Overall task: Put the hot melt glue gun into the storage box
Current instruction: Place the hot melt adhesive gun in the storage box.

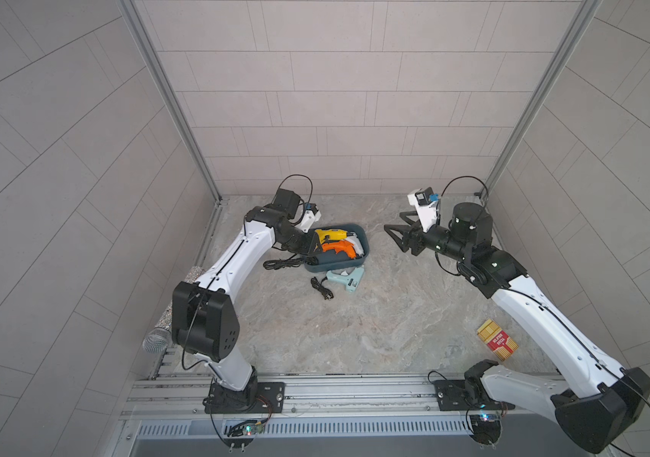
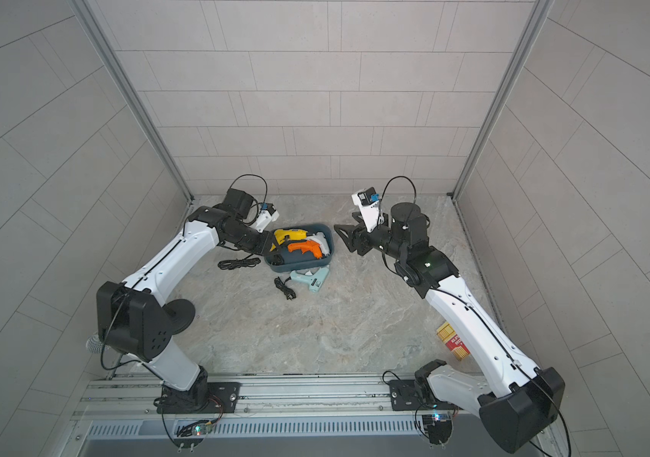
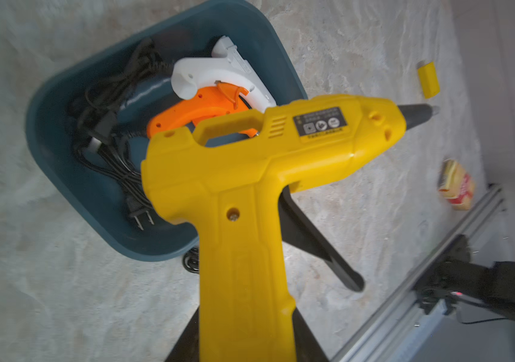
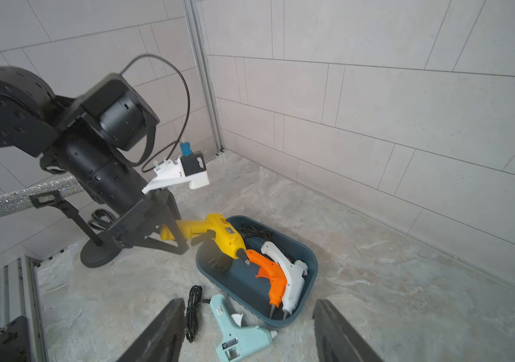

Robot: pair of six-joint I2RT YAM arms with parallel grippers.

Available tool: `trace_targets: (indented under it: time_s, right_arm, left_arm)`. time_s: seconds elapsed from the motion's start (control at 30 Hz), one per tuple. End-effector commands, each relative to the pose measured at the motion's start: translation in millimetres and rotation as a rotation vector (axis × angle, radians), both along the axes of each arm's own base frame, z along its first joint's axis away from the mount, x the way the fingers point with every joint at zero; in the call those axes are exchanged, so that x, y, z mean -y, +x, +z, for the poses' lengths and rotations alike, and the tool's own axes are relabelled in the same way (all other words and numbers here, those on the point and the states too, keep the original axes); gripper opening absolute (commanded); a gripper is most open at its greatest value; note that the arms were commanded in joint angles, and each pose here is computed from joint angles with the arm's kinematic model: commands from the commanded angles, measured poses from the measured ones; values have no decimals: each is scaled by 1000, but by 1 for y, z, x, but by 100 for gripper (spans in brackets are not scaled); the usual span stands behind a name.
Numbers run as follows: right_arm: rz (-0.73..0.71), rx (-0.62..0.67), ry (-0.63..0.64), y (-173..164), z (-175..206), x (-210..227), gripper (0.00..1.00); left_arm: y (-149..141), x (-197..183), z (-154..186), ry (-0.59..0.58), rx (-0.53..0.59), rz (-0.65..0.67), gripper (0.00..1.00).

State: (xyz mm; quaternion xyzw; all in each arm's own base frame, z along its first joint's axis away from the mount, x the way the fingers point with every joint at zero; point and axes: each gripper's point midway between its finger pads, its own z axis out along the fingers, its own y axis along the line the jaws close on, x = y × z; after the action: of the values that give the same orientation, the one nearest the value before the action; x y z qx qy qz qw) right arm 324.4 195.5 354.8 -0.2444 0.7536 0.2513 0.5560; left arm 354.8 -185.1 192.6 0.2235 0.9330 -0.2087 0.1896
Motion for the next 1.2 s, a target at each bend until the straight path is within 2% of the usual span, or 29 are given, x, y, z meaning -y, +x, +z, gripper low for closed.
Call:
trace_targets:
  time_s: [0.0, 0.1, 0.2, 0.37, 0.6, 0.8, 0.97, 1.17]
  right_arm:
    - [-61, -61, -78, -6, -24, 15, 69]
    - [-81, -67, -110, -11, -30, 21, 68]
    - [-83, -68, -135, -17, -34, 23, 68]
    - [-94, -77, -150, -26, -38, 28, 67]
    - [-88, -66, -178, -34, -33, 28, 66]
    - [-66, -59, -184, -38, -29, 22, 66]
    - [-64, -65, -193, -38, -31, 21, 65]
    - [-66, -77, -200, -35, -36, 20, 65]
  left_arm:
    - [5, 1, -2, 223, 144, -171, 0]
    - [11, 22, -9, 355, 260, -314, 0]
    - [27, 34, -14, 418, 322, -355, 0]
    - [47, 39, -33, 555, 365, -463, 0]
    - [80, 43, -43, 626, 395, -504, 0]
    - [104, 46, -50, 595, 391, -496, 0]
    - [112, 33, -57, 589, 365, -488, 0]
    - [117, 16, -51, 509, 350, -461, 0]
